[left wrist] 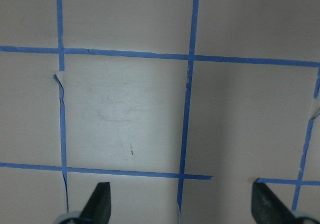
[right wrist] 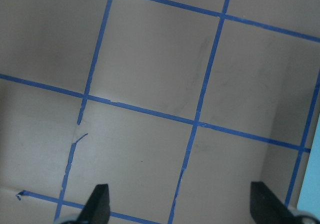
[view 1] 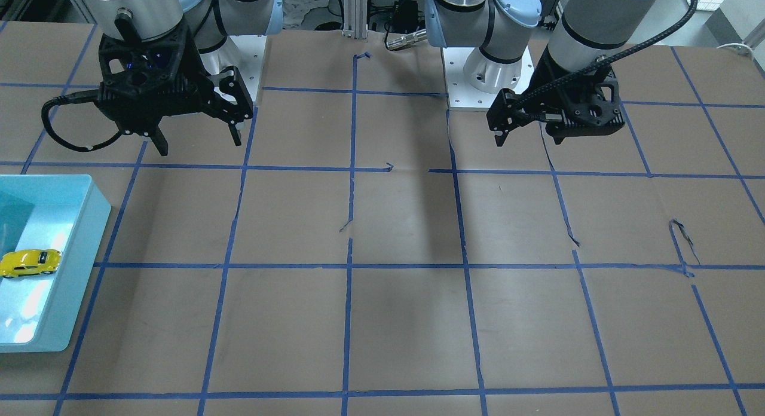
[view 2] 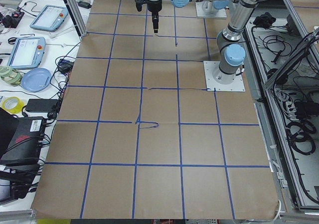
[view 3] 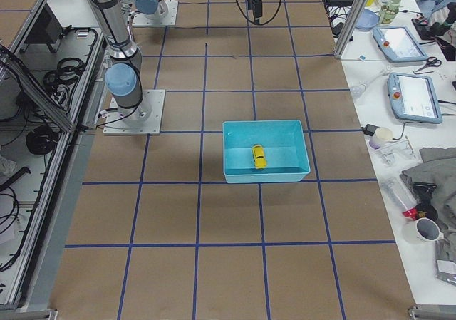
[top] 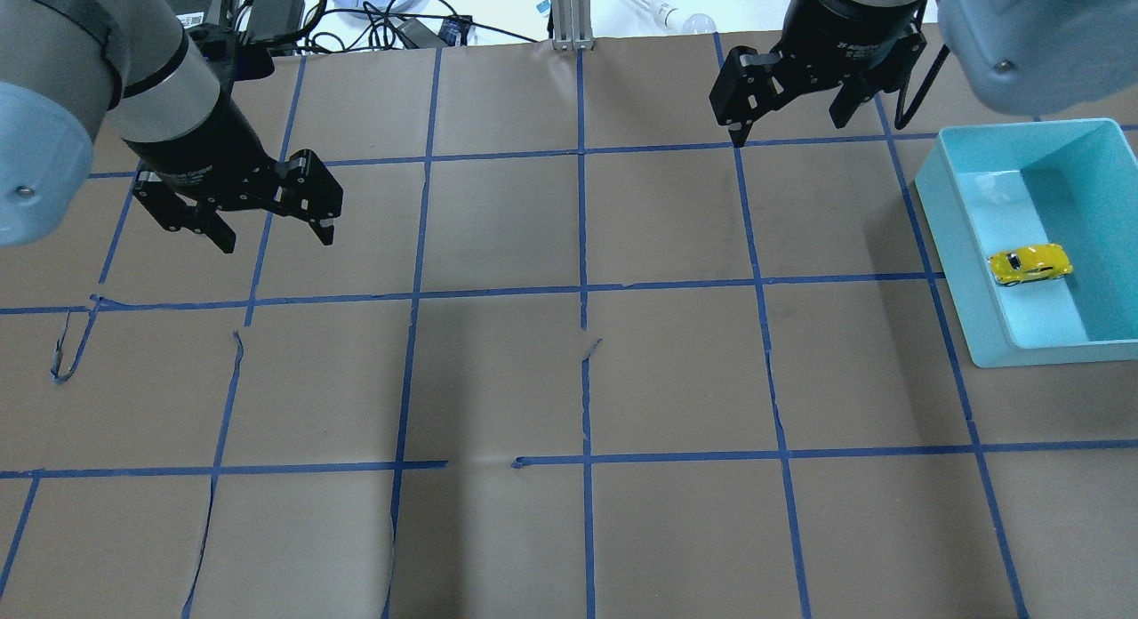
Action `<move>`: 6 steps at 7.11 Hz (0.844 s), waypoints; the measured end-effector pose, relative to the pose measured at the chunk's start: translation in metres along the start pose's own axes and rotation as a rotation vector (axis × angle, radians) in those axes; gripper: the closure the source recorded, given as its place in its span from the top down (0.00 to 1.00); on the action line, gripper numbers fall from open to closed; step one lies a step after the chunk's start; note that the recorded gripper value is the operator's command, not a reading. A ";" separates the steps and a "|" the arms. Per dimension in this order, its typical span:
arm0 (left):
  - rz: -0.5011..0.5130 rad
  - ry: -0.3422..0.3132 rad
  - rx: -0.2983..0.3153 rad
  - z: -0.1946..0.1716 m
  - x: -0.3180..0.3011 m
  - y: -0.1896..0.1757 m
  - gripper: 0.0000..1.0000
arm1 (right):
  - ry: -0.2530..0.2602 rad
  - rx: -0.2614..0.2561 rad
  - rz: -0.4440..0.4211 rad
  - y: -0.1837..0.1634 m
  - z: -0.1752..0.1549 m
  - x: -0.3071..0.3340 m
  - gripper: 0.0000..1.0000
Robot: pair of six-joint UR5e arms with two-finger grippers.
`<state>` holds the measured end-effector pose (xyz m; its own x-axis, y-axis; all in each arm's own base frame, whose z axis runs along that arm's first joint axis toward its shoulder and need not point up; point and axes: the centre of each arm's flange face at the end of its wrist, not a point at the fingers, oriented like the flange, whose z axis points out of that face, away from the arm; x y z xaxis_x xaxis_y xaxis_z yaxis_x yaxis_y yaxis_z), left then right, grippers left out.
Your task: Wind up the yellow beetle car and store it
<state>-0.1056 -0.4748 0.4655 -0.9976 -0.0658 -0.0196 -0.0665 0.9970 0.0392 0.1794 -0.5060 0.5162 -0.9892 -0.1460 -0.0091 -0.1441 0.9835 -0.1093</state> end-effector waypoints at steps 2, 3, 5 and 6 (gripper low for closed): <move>0.000 0.000 0.005 0.000 0.000 -0.001 1.00 | 0.034 -0.006 0.046 0.002 0.000 0.003 1.00; 0.000 0.000 0.006 0.000 0.000 -0.001 1.00 | 0.064 -0.010 0.049 0.003 -0.002 0.006 1.00; 0.000 0.000 0.008 0.000 0.000 -0.001 1.00 | 0.076 -0.034 0.050 0.006 -0.002 0.007 1.00; 0.000 0.000 0.009 0.000 0.000 -0.001 1.00 | 0.075 -0.039 0.059 0.007 -0.003 0.007 1.00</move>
<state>-0.1053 -0.4758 0.4659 -0.9976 -0.0662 -0.0192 -0.0667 0.9973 0.0306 0.1719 -0.5003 0.5181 -0.9949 -0.0807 0.0601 -0.0849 0.9938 -0.0720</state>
